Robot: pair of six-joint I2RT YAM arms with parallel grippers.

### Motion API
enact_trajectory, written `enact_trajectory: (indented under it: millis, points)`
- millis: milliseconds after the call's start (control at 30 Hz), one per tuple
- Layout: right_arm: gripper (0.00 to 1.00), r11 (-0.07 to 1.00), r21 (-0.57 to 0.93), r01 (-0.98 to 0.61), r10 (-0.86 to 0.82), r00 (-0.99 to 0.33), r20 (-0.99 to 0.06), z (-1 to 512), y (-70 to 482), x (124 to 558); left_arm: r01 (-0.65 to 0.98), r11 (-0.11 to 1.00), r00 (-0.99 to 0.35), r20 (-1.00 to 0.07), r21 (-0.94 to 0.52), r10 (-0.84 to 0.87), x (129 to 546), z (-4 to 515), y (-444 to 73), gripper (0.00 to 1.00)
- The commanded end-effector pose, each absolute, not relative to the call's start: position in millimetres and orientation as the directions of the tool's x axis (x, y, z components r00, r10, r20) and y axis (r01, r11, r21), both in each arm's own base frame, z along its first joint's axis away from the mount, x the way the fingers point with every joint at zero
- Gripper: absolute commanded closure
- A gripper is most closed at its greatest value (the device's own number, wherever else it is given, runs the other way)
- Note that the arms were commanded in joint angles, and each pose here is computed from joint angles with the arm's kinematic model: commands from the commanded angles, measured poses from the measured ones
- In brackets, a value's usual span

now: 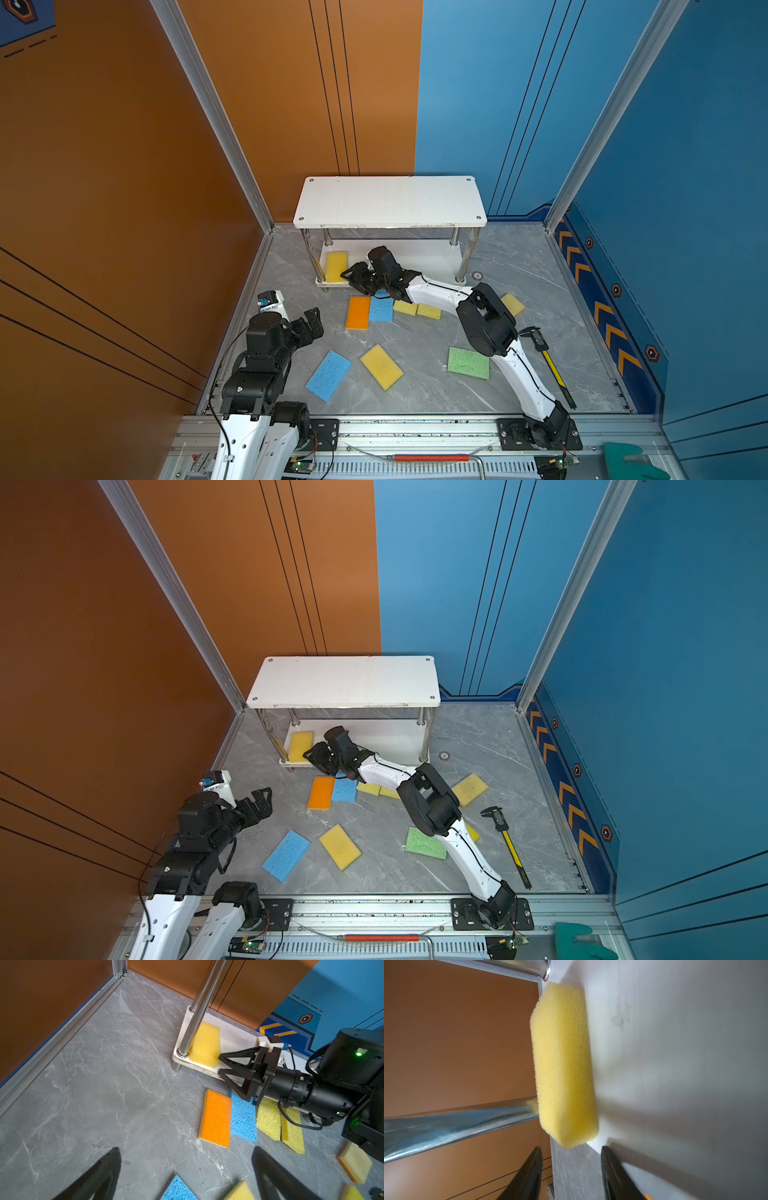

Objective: Place and organize the cleaning sponges onto the shelf
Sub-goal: 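Lower the foam sponge onto the lower shelf tier and open the right gripper, then withdraw the right gripper from the shelf toward the sponges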

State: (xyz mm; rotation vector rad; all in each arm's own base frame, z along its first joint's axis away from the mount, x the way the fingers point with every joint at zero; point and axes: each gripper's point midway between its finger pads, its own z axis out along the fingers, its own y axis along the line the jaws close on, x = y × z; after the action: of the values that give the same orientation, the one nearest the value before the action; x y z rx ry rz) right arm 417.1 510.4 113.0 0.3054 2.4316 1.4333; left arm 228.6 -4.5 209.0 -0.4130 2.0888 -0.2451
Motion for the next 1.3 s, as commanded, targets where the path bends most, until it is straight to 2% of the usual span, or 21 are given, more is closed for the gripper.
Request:
enact_trajectory:
  millis: [0, 200, 400, 533, 767, 933, 1267]
  points:
    - [0.5, 0.539, 0.838, -0.085, 0.302, -0.909, -0.286, 148, 489, 404, -0.181, 0.93, -0.484, -0.794, -0.321, -0.369, 226, 214, -5, 0.02]
    - [0.48, 0.647, 0.73, -0.22, 0.197, -0.877, -0.439, 175, 442, 376, -0.183, 0.926, -0.502, -0.779, -0.331, -0.377, 228, 210, -6, 0.02]
    - [0.46, 0.744, 0.603, -0.287, 0.081, -0.857, -0.509, 178, 382, 343, -0.154, 0.918, -0.531, -0.753, -0.364, -0.388, 232, 204, -16, 0.02]
    - [0.43, 0.787, 0.562, -0.254, 0.068, -0.87, -0.489, 167, 333, 326, -0.129, 0.909, -0.535, -0.744, -0.395, -0.4, 235, 205, -22, 0.02]
    - [0.42, 0.844, 0.528, -0.089, 0.171, -0.89, -0.423, 125, 244, 312, 0.026, 0.878, -0.566, -0.732, -0.477, -0.381, 242, 208, -52, 0.02]
    - [0.42, 0.832, 0.555, -0.022, 0.232, -0.894, -0.384, 102, 226, 314, 0.074, 0.863, -0.576, -0.728, -0.5, -0.372, 244, 208, -60, 0.02]
    - [0.44, 0.79, 0.611, 0.054, 0.299, -0.904, -0.306, 60, 227, 330, 0.092, 0.843, -0.627, -0.689, -0.53, -0.365, 249, 200, -69, 0.02]
